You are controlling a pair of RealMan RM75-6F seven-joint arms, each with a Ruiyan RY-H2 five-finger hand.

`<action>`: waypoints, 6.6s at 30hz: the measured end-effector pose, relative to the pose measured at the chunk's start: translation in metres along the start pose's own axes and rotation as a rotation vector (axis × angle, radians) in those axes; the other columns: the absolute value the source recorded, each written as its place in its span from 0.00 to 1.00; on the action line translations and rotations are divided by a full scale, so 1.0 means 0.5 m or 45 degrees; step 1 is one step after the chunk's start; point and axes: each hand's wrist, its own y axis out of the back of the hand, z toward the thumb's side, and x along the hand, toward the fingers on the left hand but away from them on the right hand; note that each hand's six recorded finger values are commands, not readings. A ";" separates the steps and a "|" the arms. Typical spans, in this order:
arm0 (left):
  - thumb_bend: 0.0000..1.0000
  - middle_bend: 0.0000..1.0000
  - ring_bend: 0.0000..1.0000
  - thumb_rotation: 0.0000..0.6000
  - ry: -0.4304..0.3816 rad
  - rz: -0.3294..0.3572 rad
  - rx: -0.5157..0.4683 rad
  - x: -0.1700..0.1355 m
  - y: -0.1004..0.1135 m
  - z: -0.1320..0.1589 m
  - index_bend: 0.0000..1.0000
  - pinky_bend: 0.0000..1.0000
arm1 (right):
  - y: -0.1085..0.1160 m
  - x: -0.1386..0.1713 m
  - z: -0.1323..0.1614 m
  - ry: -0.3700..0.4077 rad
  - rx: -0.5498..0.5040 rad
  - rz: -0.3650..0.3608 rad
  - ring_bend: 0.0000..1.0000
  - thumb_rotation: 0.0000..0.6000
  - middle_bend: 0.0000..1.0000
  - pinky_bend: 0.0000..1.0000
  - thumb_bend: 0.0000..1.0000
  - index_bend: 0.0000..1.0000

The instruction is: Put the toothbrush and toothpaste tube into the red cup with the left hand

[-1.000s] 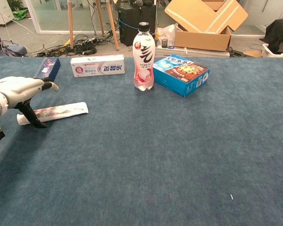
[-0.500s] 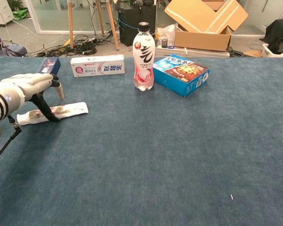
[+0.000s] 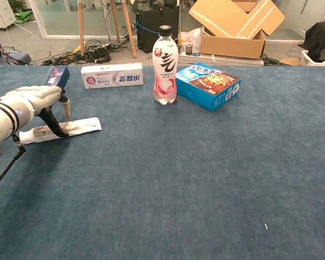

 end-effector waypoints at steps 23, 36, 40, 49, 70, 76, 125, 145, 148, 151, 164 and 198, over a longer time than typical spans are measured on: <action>0.23 0.00 0.00 1.00 0.023 -0.007 0.010 0.010 -0.017 -0.005 0.50 0.00 | -0.001 -0.001 -0.001 -0.001 -0.002 0.003 0.22 1.00 0.24 0.60 0.12 0.26; 0.23 0.00 0.00 1.00 0.014 0.024 0.029 0.008 -0.017 -0.007 0.66 0.00 | -0.001 -0.001 0.000 0.000 -0.002 0.004 0.22 1.00 0.24 0.59 0.12 0.26; 0.23 0.01 0.00 1.00 0.006 0.032 0.026 0.004 -0.015 -0.007 0.67 0.00 | -0.001 -0.001 0.000 0.000 -0.002 0.004 0.22 1.00 0.24 0.60 0.12 0.26; 0.23 0.02 0.00 1.00 -0.053 0.098 -0.007 -0.022 0.015 0.005 0.68 0.00 | -0.003 -0.001 0.002 0.004 -0.002 0.007 0.22 1.00 0.24 0.60 0.12 0.26; 0.23 0.04 0.00 1.00 -0.198 0.195 -0.243 -0.109 0.086 0.023 0.68 0.00 | -0.006 -0.002 0.003 0.005 0.003 0.013 0.22 1.00 0.24 0.59 0.12 0.26; 0.23 0.04 0.00 1.00 -0.250 0.188 -0.321 -0.142 0.111 0.040 0.68 0.00 | -0.006 -0.001 0.004 0.008 0.002 0.015 0.22 1.00 0.24 0.60 0.12 0.26; 0.24 0.07 0.00 1.00 -0.059 0.358 -0.382 -0.302 0.286 -0.152 0.70 0.00 | -0.002 0.003 0.005 0.006 0.001 0.009 0.22 1.00 0.24 0.60 0.12 0.26; 0.24 0.07 0.00 1.00 0.041 0.273 -0.422 -0.283 0.218 -0.210 0.70 0.00 | 0.002 0.003 0.002 0.000 -0.003 -0.002 0.22 1.00 0.24 0.60 0.12 0.26; 0.24 0.07 0.00 1.00 0.048 0.268 -0.430 -0.282 0.214 -0.215 0.70 0.00 | 0.001 0.003 0.002 0.000 -0.002 0.000 0.22 1.00 0.24 0.59 0.12 0.26; 0.24 0.07 0.00 1.00 0.052 0.263 -0.438 -0.282 0.210 -0.219 0.70 0.00 | 0.000 0.003 0.004 0.004 0.000 0.003 0.22 1.00 0.24 0.59 0.12 0.26; 0.24 0.07 0.00 1.00 0.094 0.252 -0.475 -0.273 0.192 -0.247 0.70 0.00 | -0.002 0.001 0.003 0.001 0.002 0.006 0.22 1.00 0.24 0.59 0.12 0.26; 0.24 0.07 0.00 1.00 0.145 0.246 -0.513 -0.275 0.179 -0.286 0.70 0.00 | -0.006 0.000 0.006 0.002 0.007 0.015 0.22 1.00 0.24 0.60 0.12 0.26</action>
